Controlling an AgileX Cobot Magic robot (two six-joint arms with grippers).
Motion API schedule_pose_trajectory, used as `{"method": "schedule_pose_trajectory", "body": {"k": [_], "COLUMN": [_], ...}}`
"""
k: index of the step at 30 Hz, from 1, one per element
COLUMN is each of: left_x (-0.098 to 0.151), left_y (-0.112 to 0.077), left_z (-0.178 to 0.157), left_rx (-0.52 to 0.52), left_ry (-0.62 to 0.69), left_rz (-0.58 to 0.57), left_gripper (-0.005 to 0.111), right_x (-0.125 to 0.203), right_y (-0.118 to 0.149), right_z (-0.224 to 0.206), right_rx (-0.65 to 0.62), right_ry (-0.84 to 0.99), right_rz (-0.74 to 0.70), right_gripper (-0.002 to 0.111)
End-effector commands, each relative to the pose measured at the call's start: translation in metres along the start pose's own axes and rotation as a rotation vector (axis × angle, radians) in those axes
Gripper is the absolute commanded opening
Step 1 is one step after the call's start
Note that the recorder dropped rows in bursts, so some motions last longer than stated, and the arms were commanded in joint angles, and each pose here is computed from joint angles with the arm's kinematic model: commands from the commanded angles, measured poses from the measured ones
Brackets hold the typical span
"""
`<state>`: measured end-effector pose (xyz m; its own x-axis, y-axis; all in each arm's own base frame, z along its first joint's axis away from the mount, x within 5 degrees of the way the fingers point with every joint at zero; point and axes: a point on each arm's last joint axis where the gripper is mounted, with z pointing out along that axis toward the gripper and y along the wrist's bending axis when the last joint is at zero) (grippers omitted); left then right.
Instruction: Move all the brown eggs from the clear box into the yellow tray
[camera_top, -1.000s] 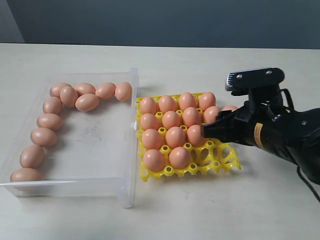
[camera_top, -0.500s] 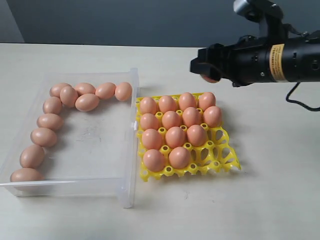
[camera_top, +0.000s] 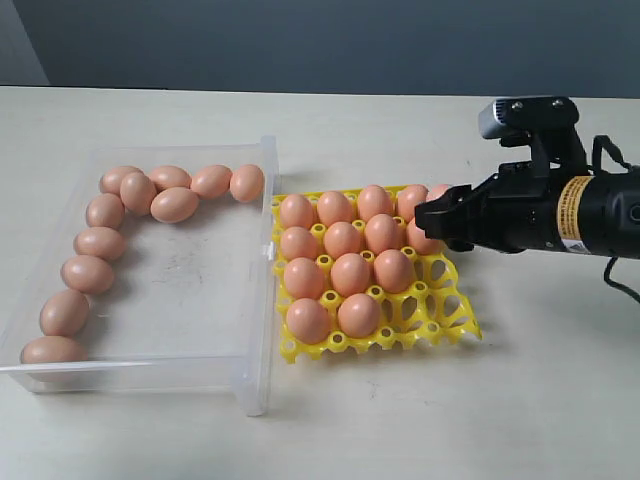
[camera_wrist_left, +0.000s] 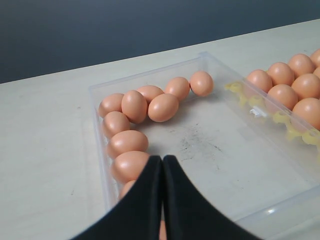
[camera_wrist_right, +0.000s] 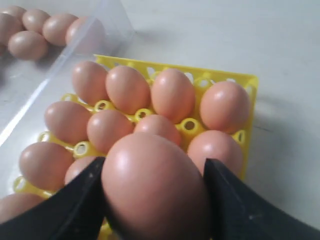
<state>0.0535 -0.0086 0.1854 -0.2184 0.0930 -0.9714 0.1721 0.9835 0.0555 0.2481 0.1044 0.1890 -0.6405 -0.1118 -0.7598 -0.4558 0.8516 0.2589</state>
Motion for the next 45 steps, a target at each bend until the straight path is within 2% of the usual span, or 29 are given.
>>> {"method": "schedule_pose_trajectory", "body": {"k": [1, 6, 13, 27, 38, 40, 45], "left_x": [0.000, 0.000, 0.000, 0.000, 0.000, 0.000, 0.000], "left_y": [0.000, 0.000, 0.000, 0.000, 0.000, 0.000, 0.000], "left_z": [0.000, 0.000, 0.000, 0.000, 0.000, 0.000, 0.000], "left_rx": [0.001, 0.001, 0.001, 0.001, 0.001, 0.001, 0.001], "left_ry": [-0.011, -0.011, -0.011, -0.011, -0.011, -0.011, -0.011], "left_rz": [-0.002, -0.002, -0.002, -0.002, -0.002, -0.002, -0.002], "left_gripper": [0.000, 0.000, 0.000, 0.000, 0.000, 0.000, 0.000], "right_x": [0.007, 0.026, 0.041, 0.053, 0.060, 0.060, 0.059], "right_y": [0.001, -0.009, -0.009, -0.017, -0.017, -0.017, -0.016], "right_z": [0.005, 0.015, 0.014, 0.026, 0.035, 0.035, 0.036], "right_rx": [-0.039, 0.010, 0.007, 0.041, 0.006, 0.002, -0.009], "right_ry": [-0.048, -0.046, -0.073, -0.032, -0.026, -0.030, -0.039], "right_rz": [-0.026, 0.015, 0.021, 0.115, 0.077, 0.074, 0.061], "right_gripper": [-0.001, -0.001, -0.001, -0.001, 0.000, 0.008, 0.042]}}
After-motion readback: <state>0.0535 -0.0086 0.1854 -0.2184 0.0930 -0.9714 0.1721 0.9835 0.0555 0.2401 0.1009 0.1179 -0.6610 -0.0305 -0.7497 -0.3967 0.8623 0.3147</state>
